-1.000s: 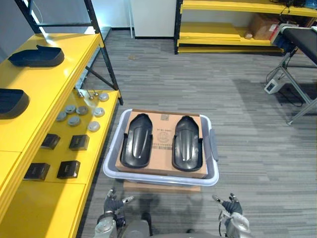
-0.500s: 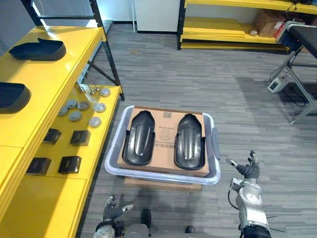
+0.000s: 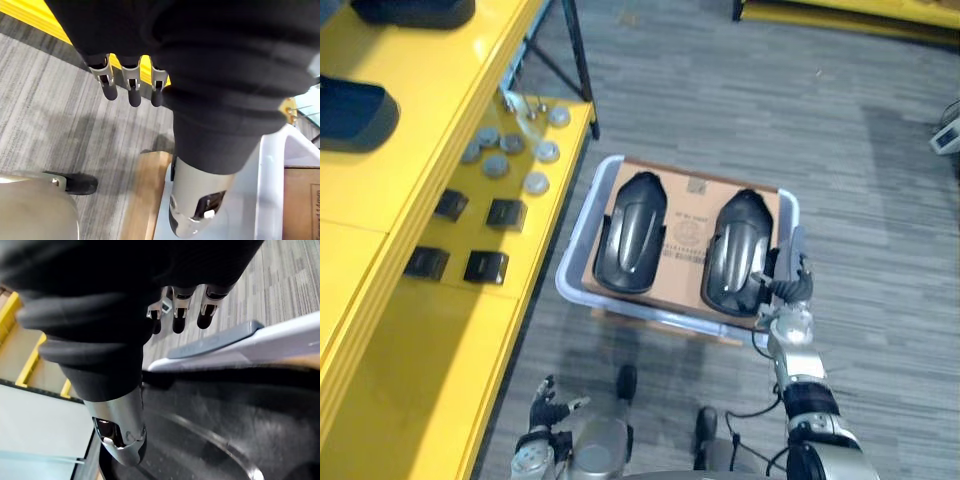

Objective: Walk over and take plastic housings, then place them on the shelf

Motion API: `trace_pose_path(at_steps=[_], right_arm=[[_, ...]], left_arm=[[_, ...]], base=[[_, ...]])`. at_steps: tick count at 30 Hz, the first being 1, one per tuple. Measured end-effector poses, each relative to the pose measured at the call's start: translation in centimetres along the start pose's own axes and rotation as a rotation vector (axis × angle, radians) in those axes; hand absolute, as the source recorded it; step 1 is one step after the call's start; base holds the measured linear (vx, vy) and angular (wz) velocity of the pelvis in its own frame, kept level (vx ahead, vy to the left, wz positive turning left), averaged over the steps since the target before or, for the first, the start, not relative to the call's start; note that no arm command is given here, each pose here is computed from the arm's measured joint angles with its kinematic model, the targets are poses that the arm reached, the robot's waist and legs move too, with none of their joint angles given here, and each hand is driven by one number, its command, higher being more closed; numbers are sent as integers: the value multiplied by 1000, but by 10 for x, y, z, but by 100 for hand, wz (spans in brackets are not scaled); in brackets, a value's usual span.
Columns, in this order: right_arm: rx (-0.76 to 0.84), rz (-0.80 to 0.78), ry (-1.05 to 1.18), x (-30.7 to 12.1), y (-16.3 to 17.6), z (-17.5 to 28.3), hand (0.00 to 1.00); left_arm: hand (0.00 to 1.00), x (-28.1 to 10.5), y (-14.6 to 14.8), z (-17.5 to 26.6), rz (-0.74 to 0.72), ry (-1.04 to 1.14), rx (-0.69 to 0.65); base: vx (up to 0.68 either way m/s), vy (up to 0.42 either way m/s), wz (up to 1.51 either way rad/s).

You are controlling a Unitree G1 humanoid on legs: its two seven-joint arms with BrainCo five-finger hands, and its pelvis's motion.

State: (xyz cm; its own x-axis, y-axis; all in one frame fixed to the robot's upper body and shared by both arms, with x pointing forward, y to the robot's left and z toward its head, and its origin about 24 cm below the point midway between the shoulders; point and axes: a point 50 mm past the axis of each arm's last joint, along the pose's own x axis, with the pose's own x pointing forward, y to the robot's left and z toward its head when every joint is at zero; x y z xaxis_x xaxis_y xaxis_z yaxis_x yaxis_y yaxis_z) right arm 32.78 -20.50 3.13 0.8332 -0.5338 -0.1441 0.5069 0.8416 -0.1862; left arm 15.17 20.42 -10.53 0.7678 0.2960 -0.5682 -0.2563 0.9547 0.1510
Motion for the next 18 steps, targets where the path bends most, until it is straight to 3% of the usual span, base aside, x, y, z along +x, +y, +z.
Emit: trace_pose_path(at_steps=[7,8,18], right_arm=[[-17,-96,66,23,-15,7,0],[-23,-99,70,24,-16,7,100],[9,-120,101,35,-17,18,100]], left_arm=[[0,4,-8,11,1,-37,-17],[0,5,-9,13,4,-43,-21],[0,5,-19,13,-33,-46,-7]], base=[[-68,0,-3],[-53,-17,-6],[-3,-16,-3]])
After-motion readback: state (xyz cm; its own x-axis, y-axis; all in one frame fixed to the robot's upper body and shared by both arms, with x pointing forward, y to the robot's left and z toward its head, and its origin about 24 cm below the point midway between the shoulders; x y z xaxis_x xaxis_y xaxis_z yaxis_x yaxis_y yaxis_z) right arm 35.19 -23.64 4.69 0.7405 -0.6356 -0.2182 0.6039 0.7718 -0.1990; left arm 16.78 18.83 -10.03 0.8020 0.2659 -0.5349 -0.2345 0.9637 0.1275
